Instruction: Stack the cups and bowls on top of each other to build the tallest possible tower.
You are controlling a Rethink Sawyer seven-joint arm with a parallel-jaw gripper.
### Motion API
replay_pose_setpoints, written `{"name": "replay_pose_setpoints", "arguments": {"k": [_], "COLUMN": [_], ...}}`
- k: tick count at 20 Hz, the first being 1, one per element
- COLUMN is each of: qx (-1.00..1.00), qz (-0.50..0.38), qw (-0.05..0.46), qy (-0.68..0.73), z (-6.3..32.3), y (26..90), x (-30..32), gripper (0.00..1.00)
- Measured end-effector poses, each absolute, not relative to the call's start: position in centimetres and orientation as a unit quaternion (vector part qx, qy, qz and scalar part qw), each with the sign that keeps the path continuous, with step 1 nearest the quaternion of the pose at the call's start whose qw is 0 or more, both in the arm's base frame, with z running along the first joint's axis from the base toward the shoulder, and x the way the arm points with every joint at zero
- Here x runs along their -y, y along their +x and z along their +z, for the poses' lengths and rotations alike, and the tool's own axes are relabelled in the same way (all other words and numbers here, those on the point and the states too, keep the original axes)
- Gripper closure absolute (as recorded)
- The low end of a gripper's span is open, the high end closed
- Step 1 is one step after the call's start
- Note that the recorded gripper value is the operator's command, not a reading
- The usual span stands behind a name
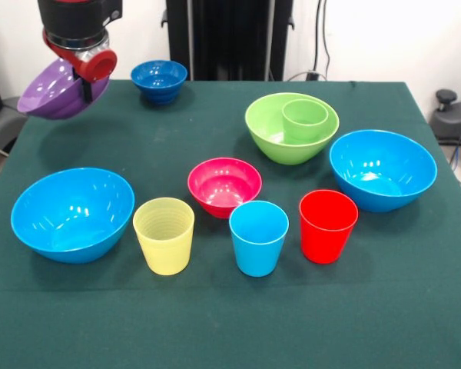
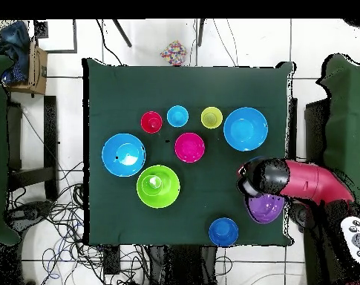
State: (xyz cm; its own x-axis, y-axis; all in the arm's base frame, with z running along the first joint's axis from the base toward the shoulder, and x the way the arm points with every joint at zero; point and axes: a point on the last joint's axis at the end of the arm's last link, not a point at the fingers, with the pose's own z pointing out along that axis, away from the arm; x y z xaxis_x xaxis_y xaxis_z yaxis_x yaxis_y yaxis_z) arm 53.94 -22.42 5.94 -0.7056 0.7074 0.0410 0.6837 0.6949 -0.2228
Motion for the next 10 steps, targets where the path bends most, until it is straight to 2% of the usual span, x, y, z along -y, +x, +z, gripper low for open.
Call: {"name": "replay_pose_setpoints", "arguments": {"k": [10], "qx": [0.919], "qz": [0.096], "qw": [0.061], "qy": [-0.378], "z": [5.97], "y": [54.07], "x": [22.37], "gripper": [1.00]}}
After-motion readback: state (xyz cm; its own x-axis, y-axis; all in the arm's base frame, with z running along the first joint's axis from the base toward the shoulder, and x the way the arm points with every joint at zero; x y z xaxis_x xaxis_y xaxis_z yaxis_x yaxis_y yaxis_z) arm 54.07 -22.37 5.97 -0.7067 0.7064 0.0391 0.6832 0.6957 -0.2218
